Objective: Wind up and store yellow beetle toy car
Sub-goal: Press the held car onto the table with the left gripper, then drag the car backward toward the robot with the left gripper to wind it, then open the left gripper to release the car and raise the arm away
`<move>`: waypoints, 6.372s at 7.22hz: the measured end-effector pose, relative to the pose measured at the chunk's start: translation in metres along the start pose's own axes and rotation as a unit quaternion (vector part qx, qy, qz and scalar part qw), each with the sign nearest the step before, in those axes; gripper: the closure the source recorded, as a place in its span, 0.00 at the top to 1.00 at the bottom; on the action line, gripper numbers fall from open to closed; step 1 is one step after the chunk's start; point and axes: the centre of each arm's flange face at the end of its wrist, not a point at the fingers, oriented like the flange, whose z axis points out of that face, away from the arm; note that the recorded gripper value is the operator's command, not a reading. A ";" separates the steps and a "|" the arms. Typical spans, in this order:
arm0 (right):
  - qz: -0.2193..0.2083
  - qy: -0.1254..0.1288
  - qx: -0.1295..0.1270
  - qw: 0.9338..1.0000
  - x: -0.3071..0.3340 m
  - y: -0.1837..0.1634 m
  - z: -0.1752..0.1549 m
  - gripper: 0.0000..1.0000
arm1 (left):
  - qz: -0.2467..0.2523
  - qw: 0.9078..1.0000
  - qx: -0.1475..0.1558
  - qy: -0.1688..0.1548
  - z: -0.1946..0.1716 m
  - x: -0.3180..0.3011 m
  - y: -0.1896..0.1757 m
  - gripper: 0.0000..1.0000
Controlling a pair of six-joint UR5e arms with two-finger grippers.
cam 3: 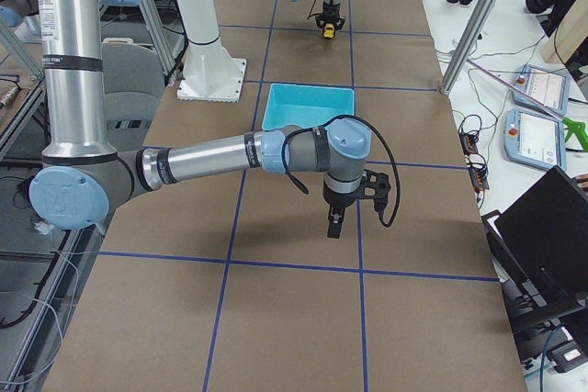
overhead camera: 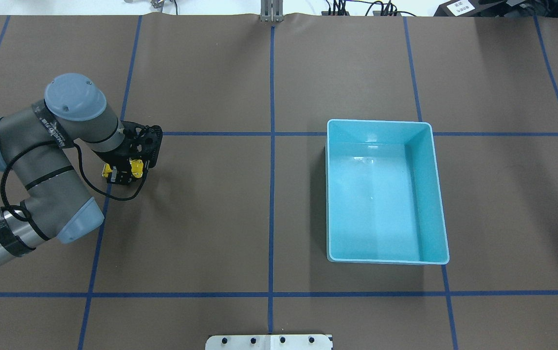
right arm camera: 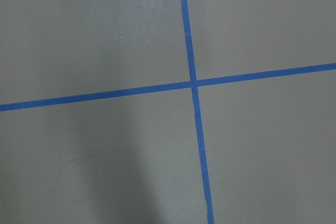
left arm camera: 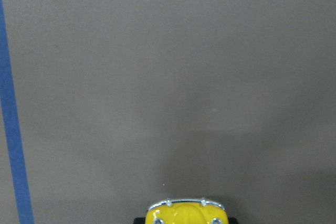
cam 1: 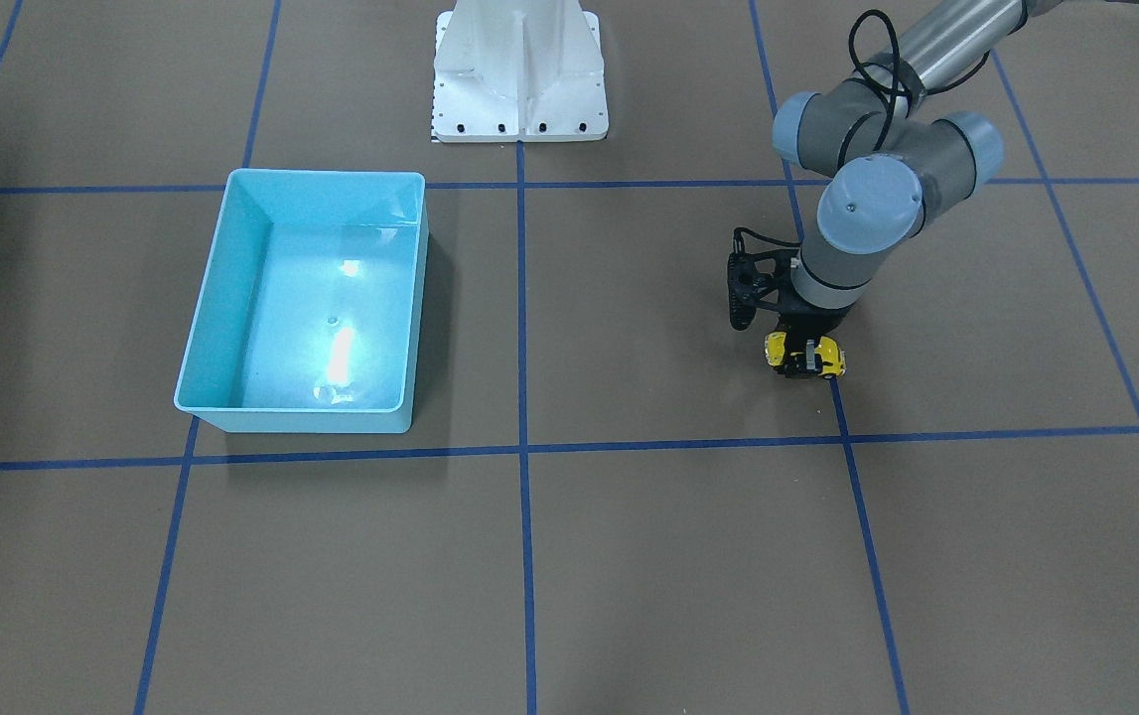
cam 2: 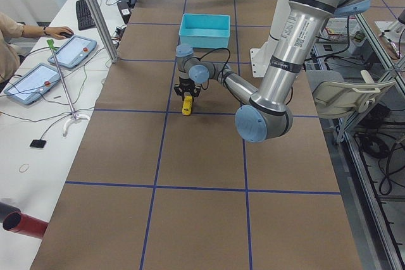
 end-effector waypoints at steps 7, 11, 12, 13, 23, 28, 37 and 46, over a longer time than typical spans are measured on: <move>0.000 0.000 0.000 1.000 0.000 -0.001 0.001 1.00 | 0.001 1.000 0.008 -0.010 0.009 0.011 0.034 0.00; -0.001 0.001 0.000 1.000 -0.002 -0.005 0.000 1.00 | -0.002 1.000 0.015 -0.015 0.011 0.014 0.055 0.00; -0.001 0.001 0.000 1.000 -0.002 -0.006 0.000 1.00 | -0.003 1.000 0.016 -0.017 0.011 0.015 0.062 0.00; -0.001 0.002 0.000 1.000 -0.003 -0.006 0.001 1.00 | -0.004 1.000 0.018 -0.018 0.012 0.016 0.067 0.00; -0.011 0.005 -0.008 1.000 -0.013 -0.006 0.010 1.00 | 0.003 0.999 0.032 -0.016 0.015 0.025 0.116 0.00; -0.017 0.004 -0.008 1.000 -0.018 -0.008 0.009 1.00 | 0.005 0.999 0.036 -0.017 0.023 0.034 0.135 0.00; -0.018 0.004 -0.007 1.000 -0.019 -0.009 0.008 1.00 | 0.007 0.999 0.052 -0.008 0.029 0.053 0.161 0.00; -0.012 0.005 -0.006 1.000 -0.020 -0.015 0.006 1.00 | 0.007 0.998 0.054 -0.009 0.027 0.053 0.160 1.00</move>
